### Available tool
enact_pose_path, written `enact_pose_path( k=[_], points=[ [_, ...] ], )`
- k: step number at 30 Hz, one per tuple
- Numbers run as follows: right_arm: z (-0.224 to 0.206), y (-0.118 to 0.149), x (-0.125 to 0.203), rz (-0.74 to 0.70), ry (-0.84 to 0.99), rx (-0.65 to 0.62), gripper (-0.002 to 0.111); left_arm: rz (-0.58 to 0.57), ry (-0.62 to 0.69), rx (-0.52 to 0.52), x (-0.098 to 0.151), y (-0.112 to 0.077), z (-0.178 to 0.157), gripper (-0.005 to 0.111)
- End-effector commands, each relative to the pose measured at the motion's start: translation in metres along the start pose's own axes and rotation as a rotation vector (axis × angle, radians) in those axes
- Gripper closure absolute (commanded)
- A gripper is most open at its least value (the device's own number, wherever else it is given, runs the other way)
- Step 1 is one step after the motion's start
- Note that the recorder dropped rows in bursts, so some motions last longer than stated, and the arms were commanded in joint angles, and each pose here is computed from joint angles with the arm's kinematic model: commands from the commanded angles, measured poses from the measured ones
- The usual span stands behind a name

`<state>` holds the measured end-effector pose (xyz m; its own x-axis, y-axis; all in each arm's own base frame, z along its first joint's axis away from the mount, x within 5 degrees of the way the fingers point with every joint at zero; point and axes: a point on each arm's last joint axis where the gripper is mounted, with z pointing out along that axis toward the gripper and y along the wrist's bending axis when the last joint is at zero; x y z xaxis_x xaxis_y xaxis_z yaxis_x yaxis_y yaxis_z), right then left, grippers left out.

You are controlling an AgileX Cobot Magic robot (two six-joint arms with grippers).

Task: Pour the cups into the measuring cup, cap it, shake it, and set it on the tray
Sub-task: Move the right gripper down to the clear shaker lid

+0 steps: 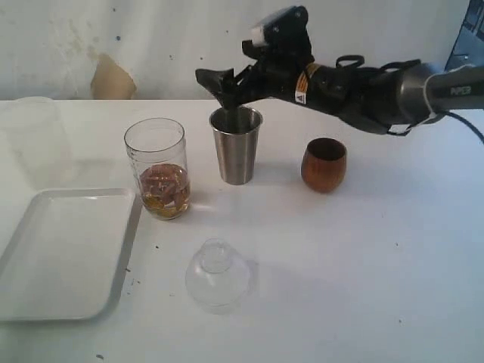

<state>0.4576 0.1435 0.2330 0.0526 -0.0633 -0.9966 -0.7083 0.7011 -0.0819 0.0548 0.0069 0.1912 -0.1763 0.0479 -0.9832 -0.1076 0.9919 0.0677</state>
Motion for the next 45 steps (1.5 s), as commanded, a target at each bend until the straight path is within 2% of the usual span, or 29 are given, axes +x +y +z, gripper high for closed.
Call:
enact_pose_path(
  k=[1, 5, 11, 16, 18, 25, 30, 32, 34, 39, 41, 45],
  points=[
    [-0.014, 0.009, -0.053, 0.011, -0.053, -0.045, 0.003, 0.004, -0.01, -0.001, 0.0, 0.0, 0.0, 0.107],
    [-0.029, 0.017, -0.09, 0.008, -0.021, -0.055, 0.003, 0.004, -0.01, -0.001, 0.0, 0.0, 0.0, 0.107],
    [-0.049, 0.03, -0.119, -0.022, 0.083, -0.084, 0.003, 0.004, -0.01, -0.001, 0.0, 0.0, 0.0, 0.107],
    [-0.066, 0.042, -0.135, 0.02, 0.181, -0.134, 0.003, 0.004, -0.01, -0.001, 0.0, 0.0, 0.0, 0.107],
    [-0.072, 0.046, -0.141, 0.097, 0.199, -0.135, 0.003, 0.004, -0.01, -0.001, 0.0, 0.0, 0.0, 0.107],
    [-0.082, 0.073, -0.135, 0.215, 0.241, -0.338, 0.003, 0.004, -0.01, -0.001, 0.0, 0.0, 0.0, 0.107],
    [-0.089, 0.08, -0.118, 0.203, 0.276, -0.371, 0.003, 0.004, -0.01, -0.001, 0.0, 0.0, 0.0, 0.107],
    [-0.092, 0.077, -0.115, 0.177, 0.281, -0.294, 0.003, 0.004, -0.01, -0.001, 0.0, 0.0, 0.0, 0.107],
    [-0.097, 0.07, -0.113, 0.131, 0.283, -0.163, 0.003, 0.004, -0.01, -0.001, 0.0, 0.0, 0.0, 0.107],
    [-0.118, 0.054, -0.118, 0.048, 0.281, 0.261, 0.003, 0.004, -0.01, -0.001, 0.0, 0.0, 0.0, 0.107],
    [-0.127, 0.052, -0.118, 0.039, 0.28, 0.389, 0.003, 0.004, -0.01, -0.001, 0.0, 0.0, 0.0, 0.107],
    [-0.147, 0.049, -0.114, 0.041, 0.282, 0.583, 0.003, 0.004, -0.01, -0.001, 0.0, 0.0, 0.0, 0.107]
  ],
)
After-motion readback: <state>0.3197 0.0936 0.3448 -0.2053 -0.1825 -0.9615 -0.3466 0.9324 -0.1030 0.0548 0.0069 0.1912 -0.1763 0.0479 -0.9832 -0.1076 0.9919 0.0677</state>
